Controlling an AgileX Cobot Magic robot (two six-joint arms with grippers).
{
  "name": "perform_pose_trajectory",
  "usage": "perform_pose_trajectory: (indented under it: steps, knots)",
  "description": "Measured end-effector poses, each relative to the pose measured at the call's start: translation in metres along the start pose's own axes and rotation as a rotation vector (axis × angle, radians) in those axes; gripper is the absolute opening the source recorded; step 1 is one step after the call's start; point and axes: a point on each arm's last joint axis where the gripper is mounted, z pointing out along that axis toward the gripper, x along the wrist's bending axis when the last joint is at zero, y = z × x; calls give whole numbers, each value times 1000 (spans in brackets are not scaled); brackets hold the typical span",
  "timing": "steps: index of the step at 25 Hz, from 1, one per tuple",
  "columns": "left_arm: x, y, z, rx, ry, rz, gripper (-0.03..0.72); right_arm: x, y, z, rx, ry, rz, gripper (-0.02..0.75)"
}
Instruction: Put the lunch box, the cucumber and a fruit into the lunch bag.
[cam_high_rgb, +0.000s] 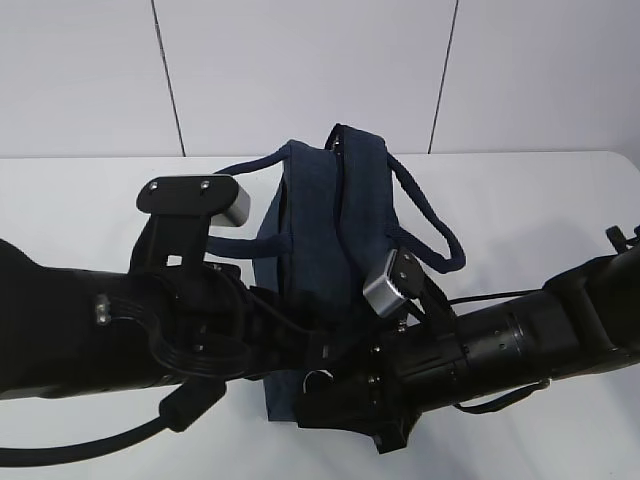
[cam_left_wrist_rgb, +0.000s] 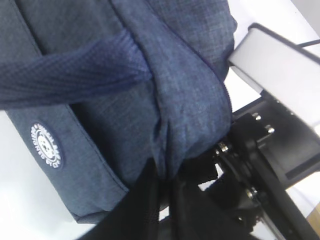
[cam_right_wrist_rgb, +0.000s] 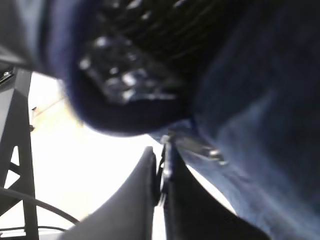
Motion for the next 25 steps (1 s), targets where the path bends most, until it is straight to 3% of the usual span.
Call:
perform_pose_trajectory:
  steps: [3,5,8,17,25]
  knots:
    - [0,0,0,2,-1,0,3,0,0,0,0,-2,1,149]
    - [0,0,0,2,-1,0,2,0,0,0,0,-3,1,39]
    - [0,0,0,4,-2,0,2,-1,0,0,-1,-8,3,-9]
    - [0,0,0,5,-2,0,3,-1,0,0,1,-10,3,-9]
    - [0,0,0,5,-2,0,3,-1,1,0,-3,-7,2,76]
